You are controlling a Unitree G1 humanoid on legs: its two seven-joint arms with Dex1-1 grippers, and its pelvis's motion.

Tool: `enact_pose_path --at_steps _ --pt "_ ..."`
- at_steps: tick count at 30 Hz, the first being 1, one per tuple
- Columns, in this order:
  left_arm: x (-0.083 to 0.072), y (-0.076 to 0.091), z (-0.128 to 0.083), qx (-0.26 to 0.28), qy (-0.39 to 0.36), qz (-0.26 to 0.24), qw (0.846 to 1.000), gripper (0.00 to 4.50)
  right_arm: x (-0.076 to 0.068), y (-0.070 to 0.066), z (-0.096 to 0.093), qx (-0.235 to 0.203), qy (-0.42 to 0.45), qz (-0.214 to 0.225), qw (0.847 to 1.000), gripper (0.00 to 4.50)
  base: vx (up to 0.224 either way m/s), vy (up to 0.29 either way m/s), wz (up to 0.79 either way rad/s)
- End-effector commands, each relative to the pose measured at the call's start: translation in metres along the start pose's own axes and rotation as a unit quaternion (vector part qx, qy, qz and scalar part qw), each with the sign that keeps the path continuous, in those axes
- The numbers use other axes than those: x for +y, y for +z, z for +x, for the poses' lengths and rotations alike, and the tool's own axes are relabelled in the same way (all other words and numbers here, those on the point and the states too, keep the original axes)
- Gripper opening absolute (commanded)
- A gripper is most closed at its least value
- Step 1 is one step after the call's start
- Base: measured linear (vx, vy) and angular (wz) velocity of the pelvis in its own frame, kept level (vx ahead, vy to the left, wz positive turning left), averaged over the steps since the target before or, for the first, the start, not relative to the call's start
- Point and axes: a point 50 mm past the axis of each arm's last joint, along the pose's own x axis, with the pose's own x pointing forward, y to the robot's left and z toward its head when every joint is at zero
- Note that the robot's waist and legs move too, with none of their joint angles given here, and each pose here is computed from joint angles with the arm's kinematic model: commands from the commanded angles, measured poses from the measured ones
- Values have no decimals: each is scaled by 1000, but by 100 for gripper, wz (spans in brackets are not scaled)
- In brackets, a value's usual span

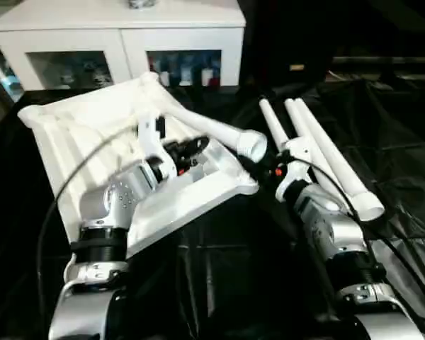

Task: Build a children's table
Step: Insert table leg to table base

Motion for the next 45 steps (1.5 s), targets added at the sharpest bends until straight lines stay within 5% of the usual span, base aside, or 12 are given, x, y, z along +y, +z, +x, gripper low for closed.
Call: enact_pose_path --at_steps 1,8,15,22,25,29,33,39,45 --pt "-3 -1 5 5 13 -34 999 213 1 6 0 -15 6 3 1000 210 0 0 0" --pt "-20 3 20 -32 -36 -201 978 274 3 9 -1 -19 9 3 1000 138 0 0 0" --pt "-24 2 28 -27 -51 -259 964 317 5 2 -4 -6 10 0 1000 91 0 0 0" --pt "-19 -36 43 47 21 -259 965 362 7 -2 -5 3 16 -4 1000 37 0 0 0" --pt "-21 -37 46 39 13 -282 958 366 8 -2 -5 3 17 -5 1000 24 0 0 0" --pt "-28 -25 51 -12 -38 -360 932 368 9 -2 -6 7 22 -9 1000 4 0 0 0" --pt "-26 -25 53 -13 -32 -354 934 368 10 -4 -6 10 25 -13 1000 4 0 0 0" --pt "-25 -22 51 5 -30 -205 978 368 12 -3 -8 11 30 -23 999 4 0 0 0" --pt "-14 -17 49 9 7 -116 993 368 12 0 -7 9 23 -44 999 4 0 0 0"
